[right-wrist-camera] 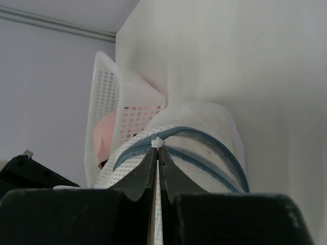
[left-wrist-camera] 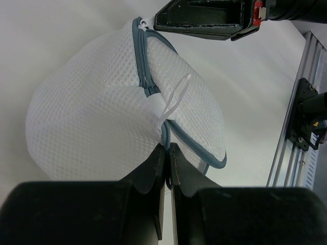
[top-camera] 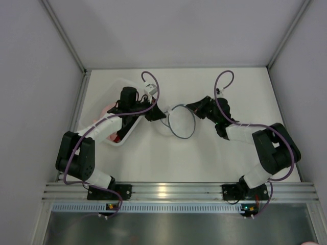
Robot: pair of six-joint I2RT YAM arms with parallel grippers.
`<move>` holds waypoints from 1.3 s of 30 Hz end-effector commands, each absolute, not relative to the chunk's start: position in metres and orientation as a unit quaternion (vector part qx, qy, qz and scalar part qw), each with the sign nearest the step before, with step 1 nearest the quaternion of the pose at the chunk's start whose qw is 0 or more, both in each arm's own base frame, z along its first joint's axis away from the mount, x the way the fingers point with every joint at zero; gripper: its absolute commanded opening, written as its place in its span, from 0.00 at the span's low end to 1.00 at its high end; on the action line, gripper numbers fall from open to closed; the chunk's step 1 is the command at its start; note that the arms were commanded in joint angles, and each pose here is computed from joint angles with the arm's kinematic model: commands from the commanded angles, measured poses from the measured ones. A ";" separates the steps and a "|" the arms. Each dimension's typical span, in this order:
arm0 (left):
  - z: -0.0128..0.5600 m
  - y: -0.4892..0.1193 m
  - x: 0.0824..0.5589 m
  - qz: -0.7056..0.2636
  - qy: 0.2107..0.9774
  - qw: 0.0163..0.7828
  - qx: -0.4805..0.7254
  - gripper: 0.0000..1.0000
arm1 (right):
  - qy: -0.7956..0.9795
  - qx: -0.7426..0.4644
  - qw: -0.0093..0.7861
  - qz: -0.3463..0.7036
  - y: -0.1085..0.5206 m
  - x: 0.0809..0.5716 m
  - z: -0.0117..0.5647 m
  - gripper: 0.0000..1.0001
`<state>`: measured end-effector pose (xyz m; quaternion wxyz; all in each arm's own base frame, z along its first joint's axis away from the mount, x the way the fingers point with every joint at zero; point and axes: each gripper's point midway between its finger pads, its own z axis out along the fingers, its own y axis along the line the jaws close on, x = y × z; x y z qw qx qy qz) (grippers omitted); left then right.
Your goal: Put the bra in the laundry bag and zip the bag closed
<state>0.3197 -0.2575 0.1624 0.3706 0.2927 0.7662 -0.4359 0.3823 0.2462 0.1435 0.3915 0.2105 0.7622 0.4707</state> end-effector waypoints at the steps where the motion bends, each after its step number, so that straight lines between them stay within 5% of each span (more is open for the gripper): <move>1: 0.186 -0.260 0.327 -0.433 0.737 0.418 0.307 0.11 | 0.748 0.190 0.429 0.469 0.242 0.394 0.166 0.00; 10: 0.199 -0.240 0.337 -0.399 0.751 0.478 0.221 0.10 | 0.800 0.180 0.472 0.324 0.200 0.401 0.156 0.00; 21: 0.199 -0.222 0.325 -0.410 0.754 0.502 0.109 0.12 | 0.811 0.175 0.466 0.307 0.190 0.386 0.147 0.00; 25: 0.205 -0.230 0.307 -0.433 0.749 0.479 0.146 0.44 | 0.809 0.138 0.483 0.305 0.194 0.388 0.165 0.00; 27: 0.227 -0.228 0.305 -0.427 0.736 0.502 0.156 0.70 | 0.812 0.104 0.487 0.305 0.198 0.388 0.174 0.00; 28: 0.227 -0.225 0.303 -0.415 0.741 0.503 0.160 0.98 | 0.810 0.091 0.491 0.307 0.201 0.389 0.181 0.00; 33: 0.293 -0.208 0.318 -0.361 0.722 0.572 0.148 0.99 | 0.802 0.034 0.512 0.307 0.208 0.387 0.201 0.00; 39: 0.323 -0.241 0.328 -0.366 0.669 0.574 0.298 0.99 | 0.793 -0.003 0.519 0.320 0.218 0.384 0.210 0.00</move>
